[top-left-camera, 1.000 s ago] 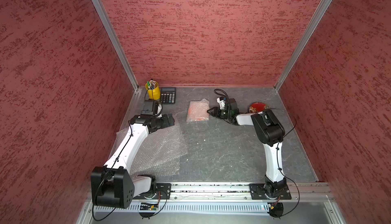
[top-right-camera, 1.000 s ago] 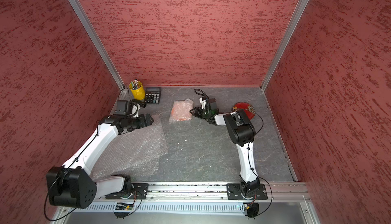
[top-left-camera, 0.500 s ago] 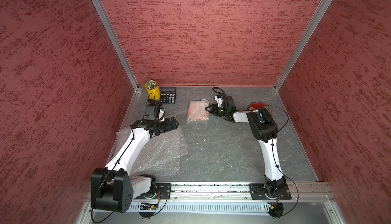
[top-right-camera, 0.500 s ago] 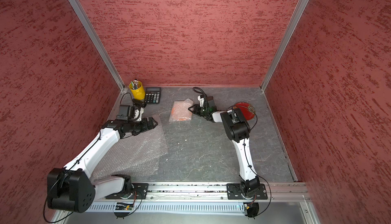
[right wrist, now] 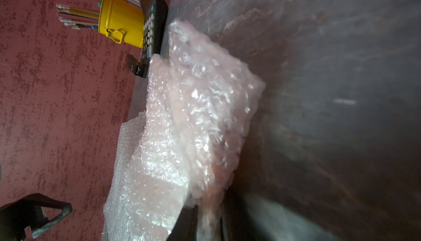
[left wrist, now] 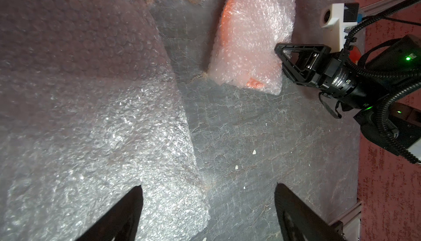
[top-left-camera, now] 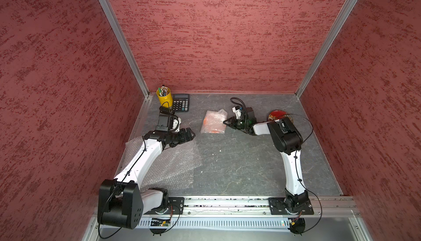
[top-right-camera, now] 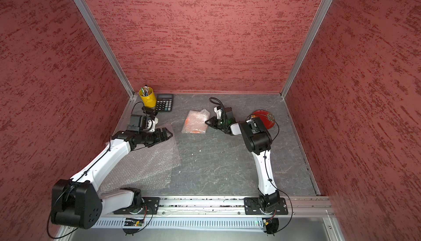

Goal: Unpack dinner plates from bubble wrap
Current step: Move the bubble wrap to the center of the board.

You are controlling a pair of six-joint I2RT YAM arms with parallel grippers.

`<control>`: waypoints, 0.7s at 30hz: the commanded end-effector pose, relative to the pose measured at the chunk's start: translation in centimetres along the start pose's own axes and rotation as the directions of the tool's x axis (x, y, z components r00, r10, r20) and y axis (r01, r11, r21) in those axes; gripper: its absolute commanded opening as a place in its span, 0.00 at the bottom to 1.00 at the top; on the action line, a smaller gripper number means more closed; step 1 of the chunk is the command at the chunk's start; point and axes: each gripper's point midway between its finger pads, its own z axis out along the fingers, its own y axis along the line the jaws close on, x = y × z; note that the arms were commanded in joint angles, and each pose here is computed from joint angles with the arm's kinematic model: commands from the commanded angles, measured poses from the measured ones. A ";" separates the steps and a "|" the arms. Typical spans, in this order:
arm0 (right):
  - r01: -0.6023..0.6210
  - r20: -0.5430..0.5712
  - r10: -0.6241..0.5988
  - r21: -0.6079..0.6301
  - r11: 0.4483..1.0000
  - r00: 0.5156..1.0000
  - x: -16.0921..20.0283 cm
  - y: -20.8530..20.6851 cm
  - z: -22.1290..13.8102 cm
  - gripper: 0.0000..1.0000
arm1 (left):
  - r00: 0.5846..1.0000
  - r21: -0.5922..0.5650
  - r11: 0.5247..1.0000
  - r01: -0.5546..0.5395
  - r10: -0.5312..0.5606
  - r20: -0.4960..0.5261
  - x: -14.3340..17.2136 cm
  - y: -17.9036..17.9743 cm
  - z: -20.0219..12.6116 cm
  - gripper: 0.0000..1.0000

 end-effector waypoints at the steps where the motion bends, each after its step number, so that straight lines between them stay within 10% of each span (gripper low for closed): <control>1: 0.001 -0.019 0.000 0.020 1.000 1.000 1.1 -0.9 -1.6 0.16 | 1.000 0.033 0.999 -0.021 0.021 -0.011 0.1 -0.8 0.6 0.90; 21: 0.157 -0.180 -0.140 0.085 0.984 0.974 8.5 -0.3 -8.4 0.15 | 0.973 0.213 0.972 -0.100 0.140 -0.183 3.3 -7.2 7.1 0.87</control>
